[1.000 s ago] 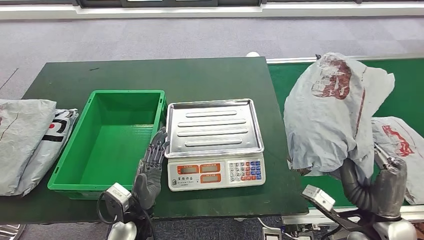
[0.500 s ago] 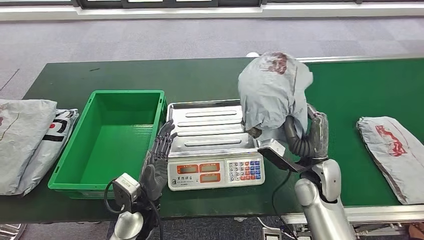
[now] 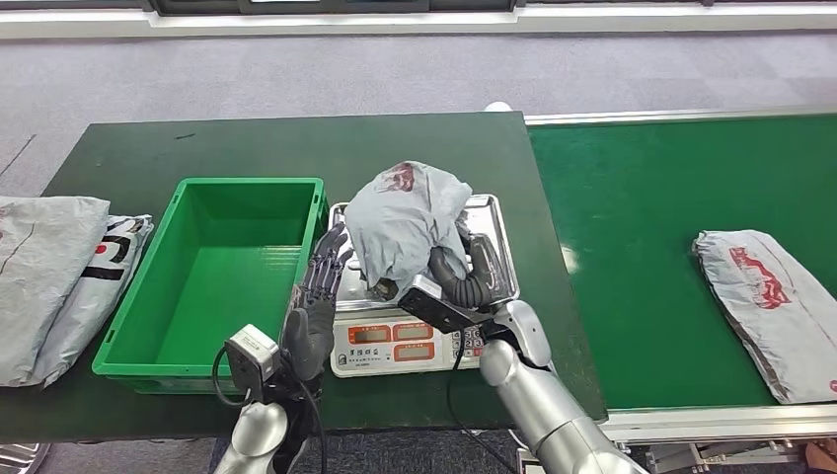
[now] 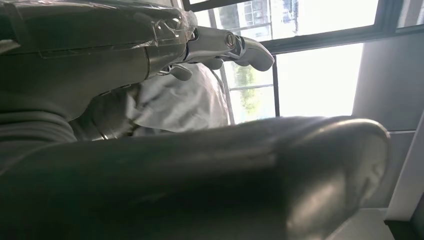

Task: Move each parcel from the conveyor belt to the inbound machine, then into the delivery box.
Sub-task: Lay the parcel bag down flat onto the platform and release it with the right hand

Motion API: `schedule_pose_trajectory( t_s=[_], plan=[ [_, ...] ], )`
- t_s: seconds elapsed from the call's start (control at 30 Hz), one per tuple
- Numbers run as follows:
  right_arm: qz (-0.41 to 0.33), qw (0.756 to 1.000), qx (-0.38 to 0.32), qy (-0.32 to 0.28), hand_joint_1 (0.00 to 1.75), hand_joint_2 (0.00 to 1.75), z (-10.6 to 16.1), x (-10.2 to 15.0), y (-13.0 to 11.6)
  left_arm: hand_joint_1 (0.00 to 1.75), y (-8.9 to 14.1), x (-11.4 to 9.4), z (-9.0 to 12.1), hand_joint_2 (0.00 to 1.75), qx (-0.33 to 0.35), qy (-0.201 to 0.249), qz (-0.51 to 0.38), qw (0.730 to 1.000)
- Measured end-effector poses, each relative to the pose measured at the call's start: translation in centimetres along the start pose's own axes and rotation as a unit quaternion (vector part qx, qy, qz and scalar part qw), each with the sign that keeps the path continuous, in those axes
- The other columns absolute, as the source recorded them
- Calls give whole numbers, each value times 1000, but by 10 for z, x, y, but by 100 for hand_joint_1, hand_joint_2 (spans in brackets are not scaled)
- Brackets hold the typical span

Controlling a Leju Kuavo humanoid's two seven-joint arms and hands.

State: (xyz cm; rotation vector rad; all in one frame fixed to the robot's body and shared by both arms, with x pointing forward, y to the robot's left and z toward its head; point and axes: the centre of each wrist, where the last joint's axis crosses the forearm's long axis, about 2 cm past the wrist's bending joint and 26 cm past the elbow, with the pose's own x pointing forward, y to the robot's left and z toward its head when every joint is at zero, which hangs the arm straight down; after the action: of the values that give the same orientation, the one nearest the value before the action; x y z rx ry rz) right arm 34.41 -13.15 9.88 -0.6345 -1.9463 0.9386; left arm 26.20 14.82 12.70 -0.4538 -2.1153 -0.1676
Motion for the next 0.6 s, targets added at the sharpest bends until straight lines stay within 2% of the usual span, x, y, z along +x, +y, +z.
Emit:
schedule_pose_trajectory(
  t_s=[0.13,0.27,0.3,0.47,0.6],
  plan=[
    [-12,1000,22,4,175,175,2,10,12,0,0,-3,-1,0,-2,5,0,1000],
    [-15,999,34,9,4,175,4,13,18,0,0,-5,0,0,-3,9,1,1000],
    [-16,999,35,12,0,175,5,13,19,0,0,-6,0,0,-3,10,1,1000],
    [-43,999,22,24,0,175,13,13,22,0,1,-6,0,0,17,10,7,1000],
    [-145,989,-5,21,0,175,41,18,24,0,4,-4,-1,0,67,18,-28,997]
  ],
)
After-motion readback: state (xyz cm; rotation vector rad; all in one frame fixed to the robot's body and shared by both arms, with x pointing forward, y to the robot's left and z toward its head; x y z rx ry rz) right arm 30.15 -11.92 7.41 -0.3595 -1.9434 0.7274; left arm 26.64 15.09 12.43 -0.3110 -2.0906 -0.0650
